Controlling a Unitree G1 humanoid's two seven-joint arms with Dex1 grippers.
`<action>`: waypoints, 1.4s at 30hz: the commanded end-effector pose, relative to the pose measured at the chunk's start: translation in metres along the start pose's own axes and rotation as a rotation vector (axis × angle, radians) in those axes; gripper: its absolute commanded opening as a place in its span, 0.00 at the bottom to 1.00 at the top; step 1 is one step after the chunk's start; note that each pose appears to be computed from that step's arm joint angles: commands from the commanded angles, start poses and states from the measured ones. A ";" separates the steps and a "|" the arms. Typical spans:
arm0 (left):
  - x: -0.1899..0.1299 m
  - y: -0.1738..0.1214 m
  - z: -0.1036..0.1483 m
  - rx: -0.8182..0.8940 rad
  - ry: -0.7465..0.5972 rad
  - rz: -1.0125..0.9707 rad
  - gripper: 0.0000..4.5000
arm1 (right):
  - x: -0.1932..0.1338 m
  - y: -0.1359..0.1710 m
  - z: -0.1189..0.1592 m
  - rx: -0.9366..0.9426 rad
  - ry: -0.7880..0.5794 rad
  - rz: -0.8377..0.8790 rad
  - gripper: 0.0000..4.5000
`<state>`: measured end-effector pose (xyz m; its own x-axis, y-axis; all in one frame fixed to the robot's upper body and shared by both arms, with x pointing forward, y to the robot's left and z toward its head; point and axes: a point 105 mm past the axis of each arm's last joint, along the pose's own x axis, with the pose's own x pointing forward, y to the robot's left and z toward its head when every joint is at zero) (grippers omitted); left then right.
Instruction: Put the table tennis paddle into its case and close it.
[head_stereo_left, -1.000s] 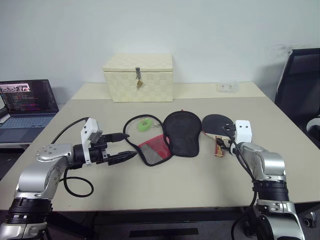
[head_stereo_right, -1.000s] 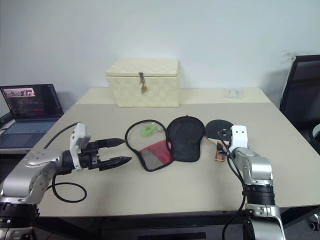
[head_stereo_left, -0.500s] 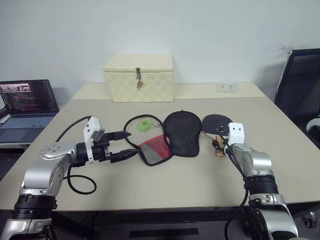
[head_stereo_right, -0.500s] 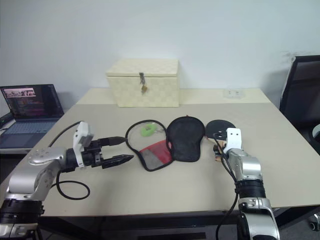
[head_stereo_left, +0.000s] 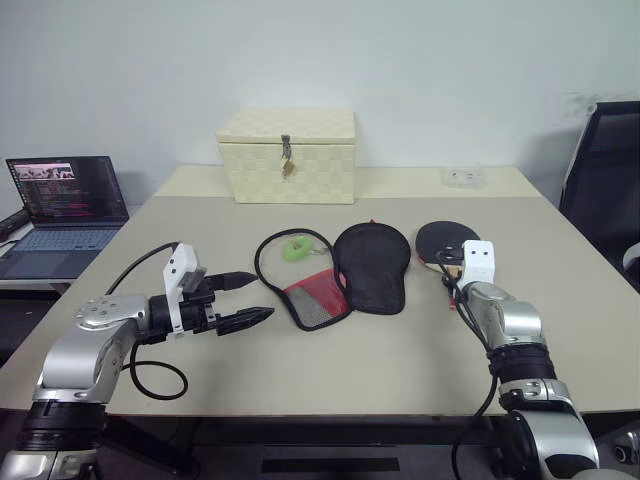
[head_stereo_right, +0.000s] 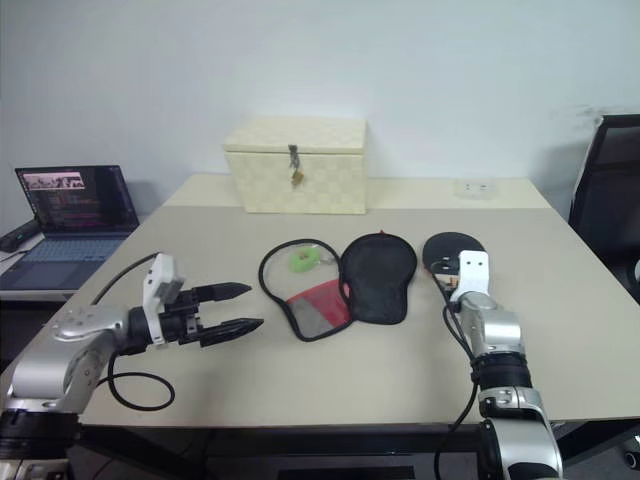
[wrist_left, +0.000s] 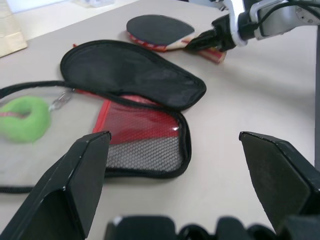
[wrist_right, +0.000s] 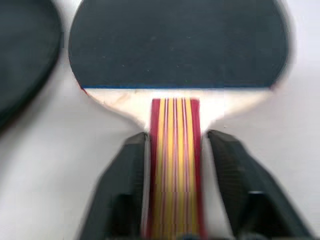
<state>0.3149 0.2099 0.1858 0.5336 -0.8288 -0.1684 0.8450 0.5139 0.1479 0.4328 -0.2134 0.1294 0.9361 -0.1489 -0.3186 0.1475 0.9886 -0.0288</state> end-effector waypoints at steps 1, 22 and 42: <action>-0.007 0.000 0.015 0.059 -0.026 0.021 1.00 | -0.009 -0.008 0.039 0.013 -0.131 -0.028 0.20; -0.003 0.003 0.014 0.058 -0.025 0.020 1.00 | -0.011 0.009 0.045 0.016 -0.035 0.181 0.52; 0.003 0.000 0.025 0.078 -0.033 -0.033 1.00 | 0.018 0.008 0.019 -0.080 0.132 0.212 0.99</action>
<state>0.3168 0.2047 0.1975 0.5133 -0.8441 -0.1549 0.8552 0.4879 0.1751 0.4559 -0.2036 0.1374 0.8892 0.0702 -0.4521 -0.0896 0.9957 -0.0215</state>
